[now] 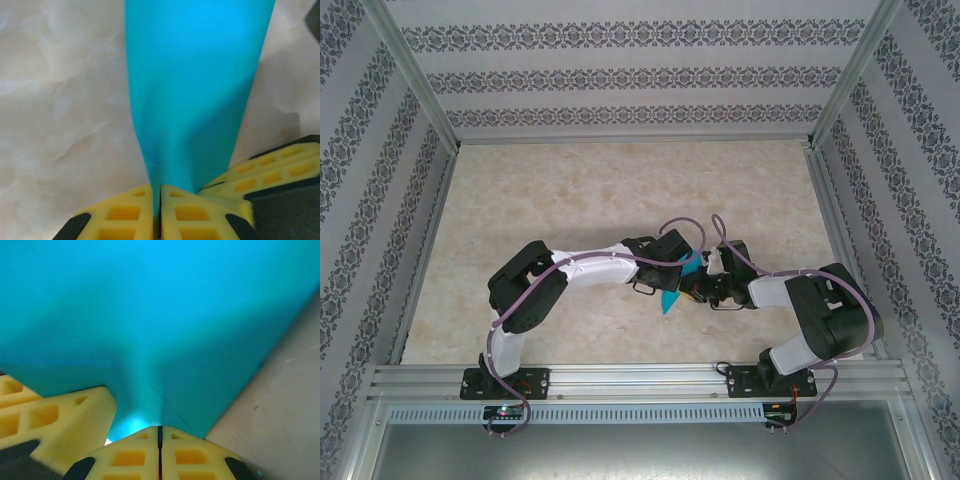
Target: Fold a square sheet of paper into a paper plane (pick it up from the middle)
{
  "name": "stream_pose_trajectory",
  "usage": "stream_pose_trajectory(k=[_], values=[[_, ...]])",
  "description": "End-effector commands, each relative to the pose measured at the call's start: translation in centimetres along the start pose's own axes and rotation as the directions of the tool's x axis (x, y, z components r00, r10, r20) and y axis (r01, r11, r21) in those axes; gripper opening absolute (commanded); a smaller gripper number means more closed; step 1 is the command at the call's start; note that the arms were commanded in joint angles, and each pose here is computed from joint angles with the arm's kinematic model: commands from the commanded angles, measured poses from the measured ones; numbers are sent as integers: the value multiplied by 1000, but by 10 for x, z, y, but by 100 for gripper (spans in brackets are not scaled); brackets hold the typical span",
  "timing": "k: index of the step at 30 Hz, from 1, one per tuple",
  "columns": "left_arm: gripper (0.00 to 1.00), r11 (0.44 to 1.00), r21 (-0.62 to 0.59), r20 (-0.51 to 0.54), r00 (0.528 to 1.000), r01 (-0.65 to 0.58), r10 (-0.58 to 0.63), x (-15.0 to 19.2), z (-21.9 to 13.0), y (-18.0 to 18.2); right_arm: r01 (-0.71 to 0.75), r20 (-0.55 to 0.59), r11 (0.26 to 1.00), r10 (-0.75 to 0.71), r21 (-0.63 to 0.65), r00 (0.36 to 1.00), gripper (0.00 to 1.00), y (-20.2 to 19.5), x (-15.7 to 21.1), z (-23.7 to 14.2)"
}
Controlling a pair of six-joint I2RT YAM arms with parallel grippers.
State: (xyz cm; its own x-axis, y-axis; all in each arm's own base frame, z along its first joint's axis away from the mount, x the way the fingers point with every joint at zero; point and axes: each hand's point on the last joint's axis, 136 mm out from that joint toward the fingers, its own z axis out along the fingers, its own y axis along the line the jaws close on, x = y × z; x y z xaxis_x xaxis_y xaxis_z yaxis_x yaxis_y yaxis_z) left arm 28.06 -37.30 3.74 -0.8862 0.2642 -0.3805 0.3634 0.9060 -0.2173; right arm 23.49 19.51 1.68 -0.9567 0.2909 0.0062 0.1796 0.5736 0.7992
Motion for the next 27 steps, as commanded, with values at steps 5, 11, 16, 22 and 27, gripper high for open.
stream_pose_trajectory(k=[5,11,16,22,27], values=[[11,998,-34,-20,998,-58,58,7,3,0,-10,72,999,7,42,997,8,0,-14,-12],[10,997,-39,-17,998,-67,66,7,3,0,-14,99,998,9,53,995,7,-1,-23,-14],[10,997,-22,-4,998,-67,67,3,0,-4,-26,89,997,19,76,996,7,-8,-25,-9],[11,998,13,5,998,-59,59,0,-3,-12,-34,63,991,26,129,998,7,-18,-20,-6],[13,997,40,8,998,-60,60,-3,-7,-18,-50,55,988,42,147,998,6,-25,-16,-6]])
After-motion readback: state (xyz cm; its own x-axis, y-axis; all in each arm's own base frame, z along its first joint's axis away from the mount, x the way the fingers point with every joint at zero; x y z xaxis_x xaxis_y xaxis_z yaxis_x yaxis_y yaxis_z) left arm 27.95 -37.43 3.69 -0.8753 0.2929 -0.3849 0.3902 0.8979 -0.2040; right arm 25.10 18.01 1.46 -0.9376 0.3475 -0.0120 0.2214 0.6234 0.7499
